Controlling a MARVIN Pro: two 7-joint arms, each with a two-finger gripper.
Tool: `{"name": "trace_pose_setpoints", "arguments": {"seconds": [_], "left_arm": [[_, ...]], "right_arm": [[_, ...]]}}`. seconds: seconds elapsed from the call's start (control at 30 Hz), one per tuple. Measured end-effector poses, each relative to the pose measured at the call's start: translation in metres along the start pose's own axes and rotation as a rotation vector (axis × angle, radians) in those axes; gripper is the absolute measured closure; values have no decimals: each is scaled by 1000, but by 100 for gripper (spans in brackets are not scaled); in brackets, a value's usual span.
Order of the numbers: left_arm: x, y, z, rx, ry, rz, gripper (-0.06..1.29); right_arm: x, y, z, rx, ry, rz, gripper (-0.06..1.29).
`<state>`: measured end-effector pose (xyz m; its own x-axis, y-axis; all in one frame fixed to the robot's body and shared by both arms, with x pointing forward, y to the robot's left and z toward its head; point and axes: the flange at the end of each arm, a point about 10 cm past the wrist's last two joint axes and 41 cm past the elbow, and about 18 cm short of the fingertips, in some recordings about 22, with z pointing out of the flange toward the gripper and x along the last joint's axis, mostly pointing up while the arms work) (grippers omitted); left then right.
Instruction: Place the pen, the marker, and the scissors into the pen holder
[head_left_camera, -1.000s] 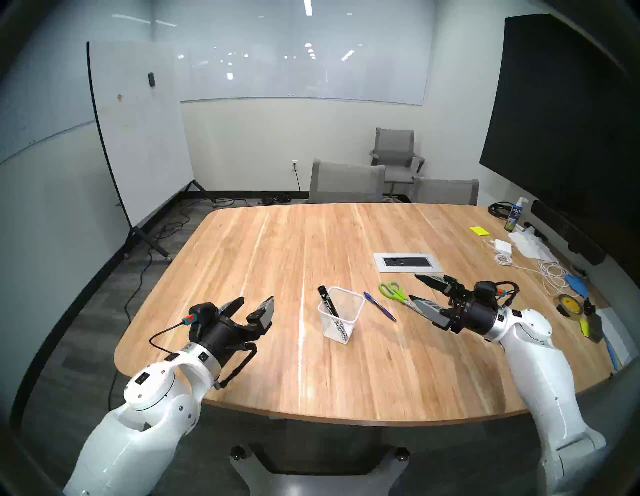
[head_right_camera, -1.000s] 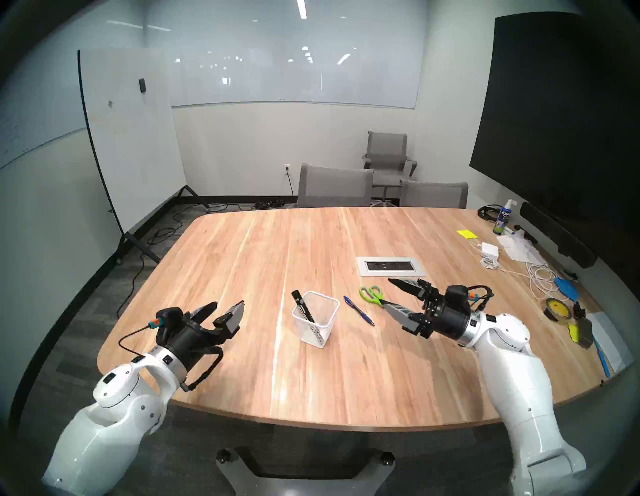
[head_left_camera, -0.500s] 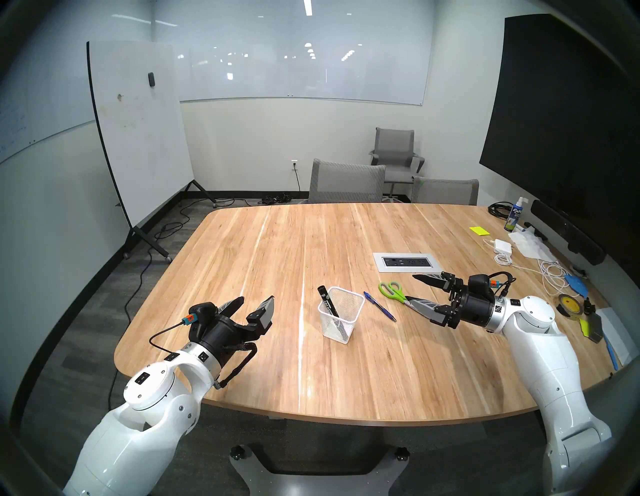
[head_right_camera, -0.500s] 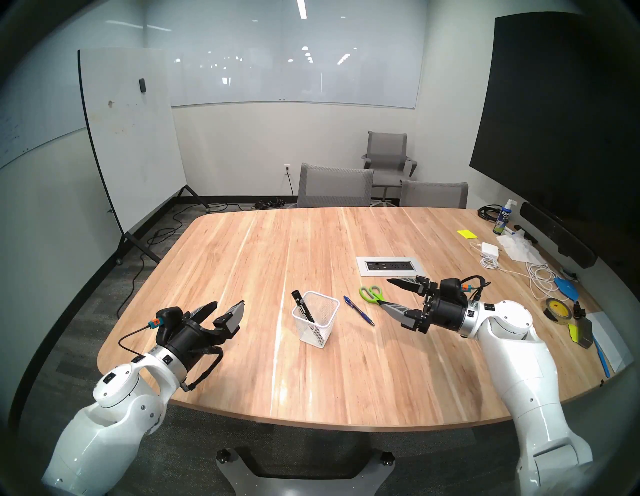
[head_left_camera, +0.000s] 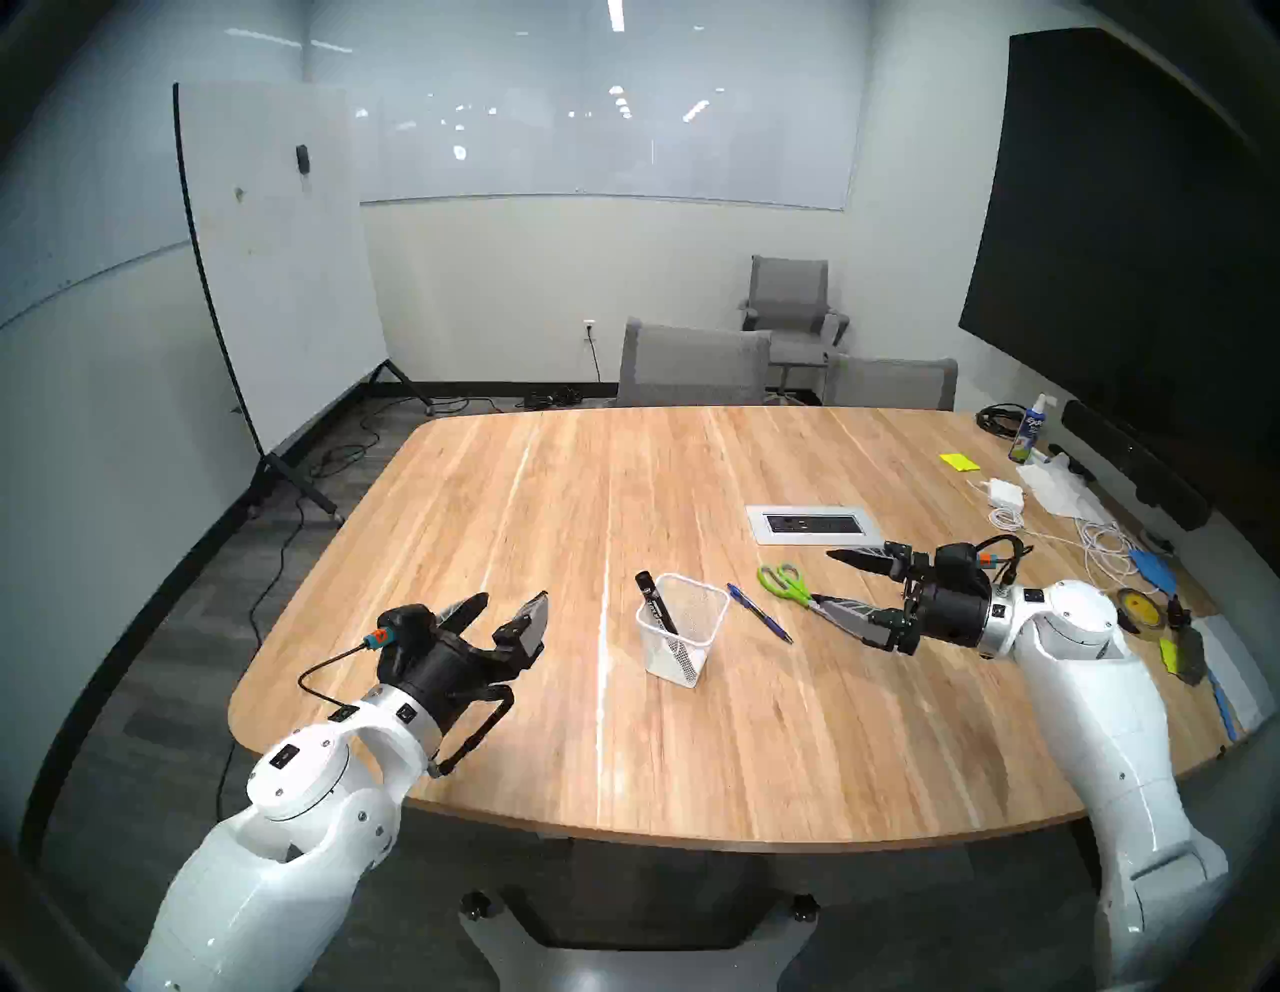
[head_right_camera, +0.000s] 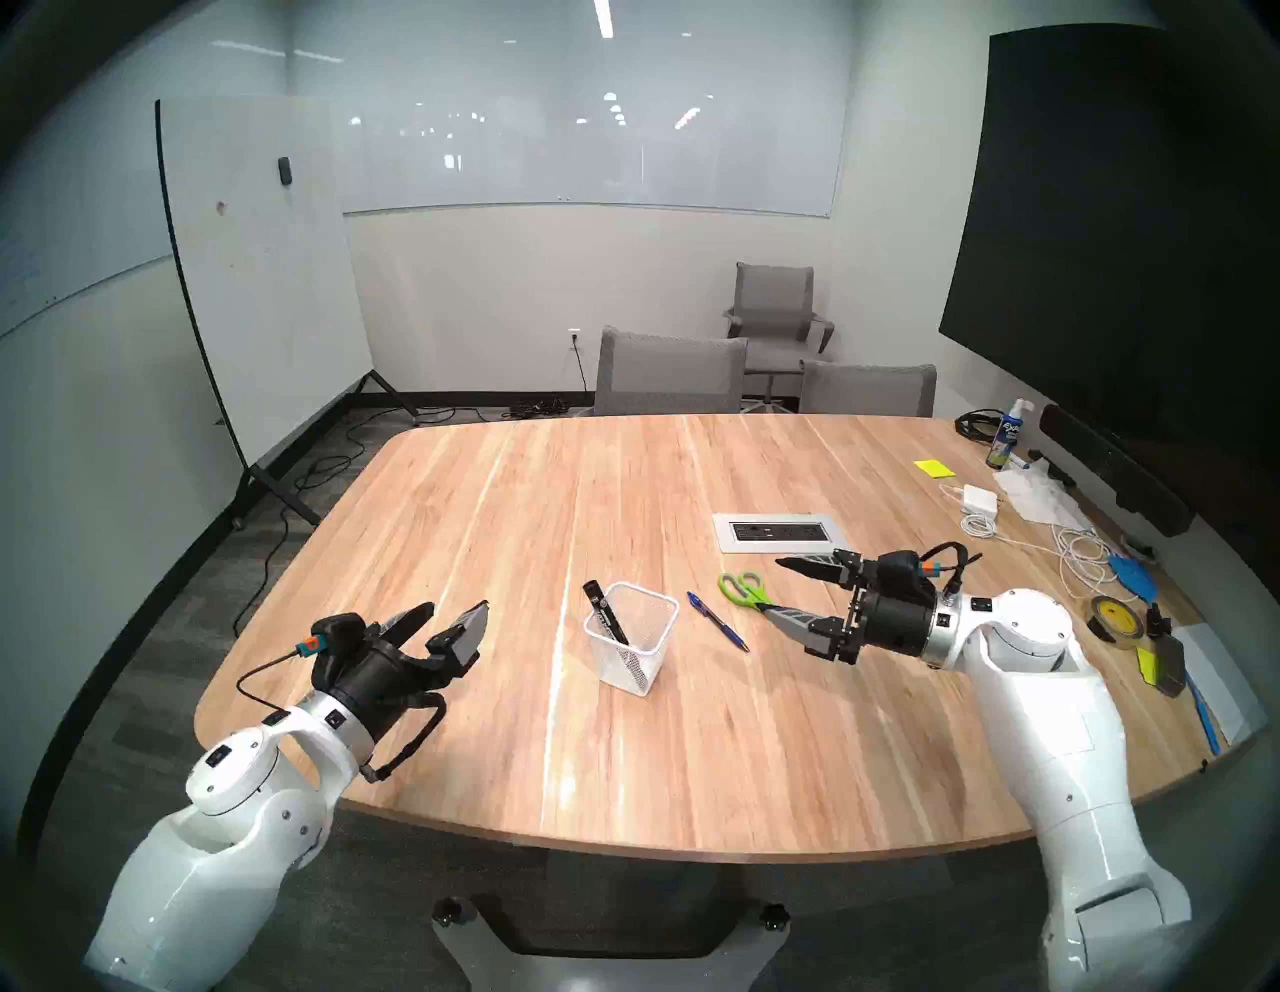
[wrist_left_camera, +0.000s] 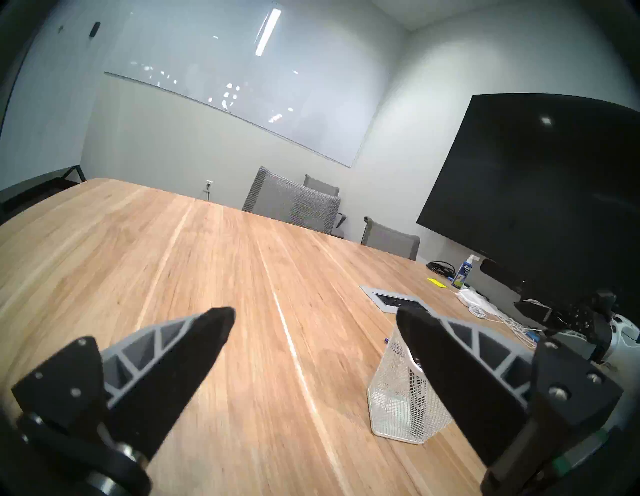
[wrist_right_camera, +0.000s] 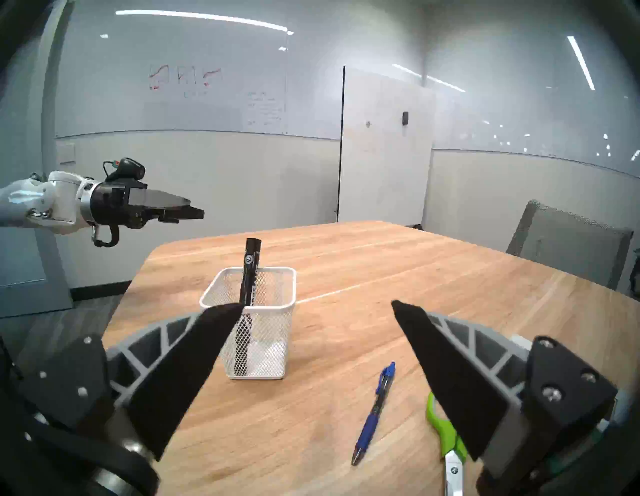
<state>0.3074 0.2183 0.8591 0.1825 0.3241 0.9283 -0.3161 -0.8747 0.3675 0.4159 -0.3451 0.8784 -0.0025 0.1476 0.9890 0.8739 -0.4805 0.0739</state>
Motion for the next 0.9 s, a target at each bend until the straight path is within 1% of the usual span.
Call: {"name": "trace_pose_setpoints", "arguments": {"seconds": [0.17,0.4,0.63,0.9], "left_arm": [[0,0,0,0,1,0,-3],[0,0,0,0,1,0,-3],[0,0,0,0,2,0,-3],[0,0,0,0,3,0,-3]], "right_arm": [[0,-3,-2,-6,-34,-2,1],[-4,-3,-3,-18,-57,4,1],[-13,4,-7,-45,-70,16,1],[-17,9,-9,-55,-87,17,1]]}}
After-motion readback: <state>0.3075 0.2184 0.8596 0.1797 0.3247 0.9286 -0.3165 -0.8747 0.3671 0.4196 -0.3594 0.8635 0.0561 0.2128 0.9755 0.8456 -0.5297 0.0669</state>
